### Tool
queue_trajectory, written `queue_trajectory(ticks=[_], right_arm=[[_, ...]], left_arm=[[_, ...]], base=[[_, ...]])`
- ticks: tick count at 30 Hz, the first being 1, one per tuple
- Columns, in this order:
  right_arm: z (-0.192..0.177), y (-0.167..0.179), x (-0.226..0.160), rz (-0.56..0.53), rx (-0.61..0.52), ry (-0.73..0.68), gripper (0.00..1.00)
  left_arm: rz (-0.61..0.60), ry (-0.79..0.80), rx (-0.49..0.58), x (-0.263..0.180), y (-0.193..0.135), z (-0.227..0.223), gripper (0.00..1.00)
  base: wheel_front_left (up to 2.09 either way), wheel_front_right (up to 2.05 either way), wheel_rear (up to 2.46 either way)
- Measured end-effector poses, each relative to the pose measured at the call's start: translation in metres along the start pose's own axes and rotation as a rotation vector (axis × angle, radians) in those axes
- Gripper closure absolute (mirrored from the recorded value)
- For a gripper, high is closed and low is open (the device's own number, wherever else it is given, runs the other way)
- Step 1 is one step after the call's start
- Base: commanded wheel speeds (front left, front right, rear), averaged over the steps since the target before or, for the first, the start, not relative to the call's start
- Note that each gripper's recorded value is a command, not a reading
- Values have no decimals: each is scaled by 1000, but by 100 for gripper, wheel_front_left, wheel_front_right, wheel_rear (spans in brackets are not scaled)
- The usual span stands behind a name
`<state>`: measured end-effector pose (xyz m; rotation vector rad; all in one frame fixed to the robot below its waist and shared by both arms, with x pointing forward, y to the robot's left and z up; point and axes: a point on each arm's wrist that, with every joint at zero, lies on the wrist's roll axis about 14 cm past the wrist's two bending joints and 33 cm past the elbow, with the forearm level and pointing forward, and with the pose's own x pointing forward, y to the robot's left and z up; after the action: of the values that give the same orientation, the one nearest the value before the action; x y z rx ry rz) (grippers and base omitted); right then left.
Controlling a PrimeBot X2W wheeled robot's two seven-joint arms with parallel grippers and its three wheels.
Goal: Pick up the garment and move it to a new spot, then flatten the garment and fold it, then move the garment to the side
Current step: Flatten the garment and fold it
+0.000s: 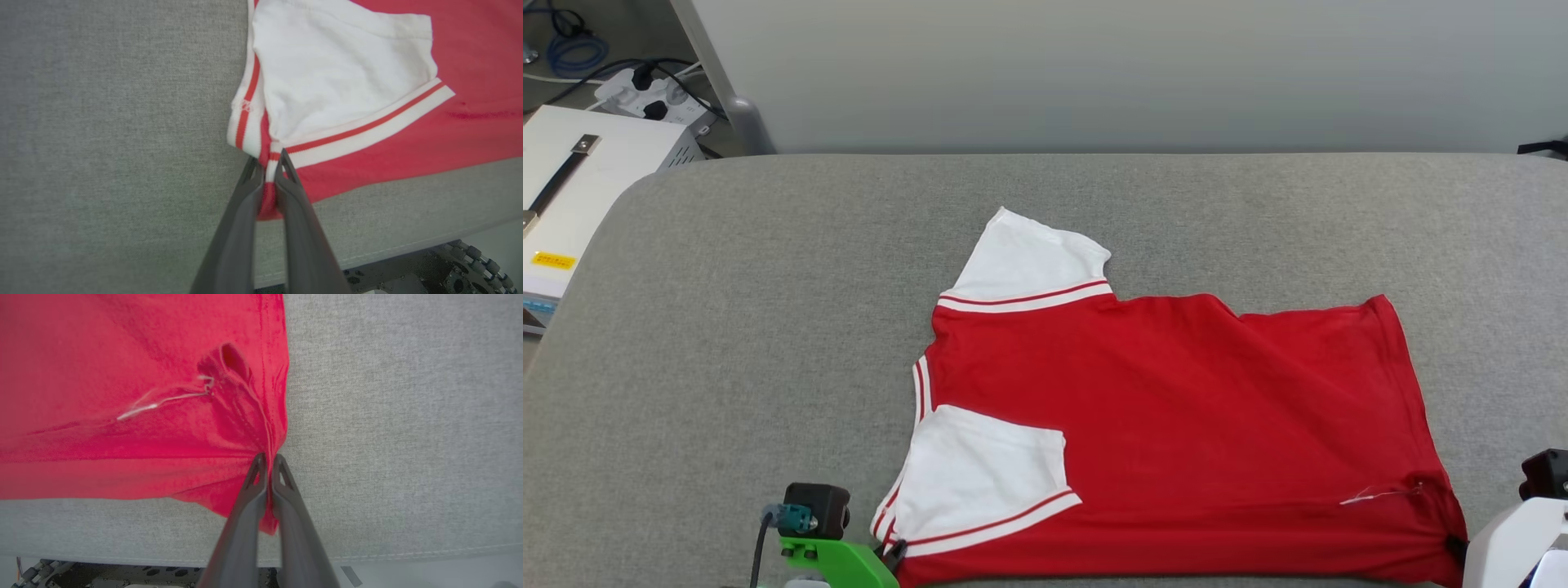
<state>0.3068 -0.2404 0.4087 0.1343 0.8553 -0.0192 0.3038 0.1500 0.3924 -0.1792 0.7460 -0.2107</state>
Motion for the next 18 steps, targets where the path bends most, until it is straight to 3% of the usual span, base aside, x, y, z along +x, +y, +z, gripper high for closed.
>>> queue_trajectory(ticks=[2,3,4,5,7,18], right_arm=[[-4,-1,2,-1,12,2,100],[-8,0,3,1,18,6,100],[-9,1,4,5,16,2,61],[-10,2,5,7,15,-3,0],[-12,1,6,7,2,-10,0],[66,7,-16,24,-95,-391,0]], left_arm=[[7,22,5,2,2,-6,56],[13,32,7,3,4,-10,17],[19,45,12,3,6,-13,0],[24,51,13,3,7,-15,0],[34,37,19,4,10,-14,0],[-7,-412,67,-7,-5,85,0]], base=[[0,0,0],[0,0,0],[0,0,0],[0,0,0],[0,0,0],[0,0,0]])
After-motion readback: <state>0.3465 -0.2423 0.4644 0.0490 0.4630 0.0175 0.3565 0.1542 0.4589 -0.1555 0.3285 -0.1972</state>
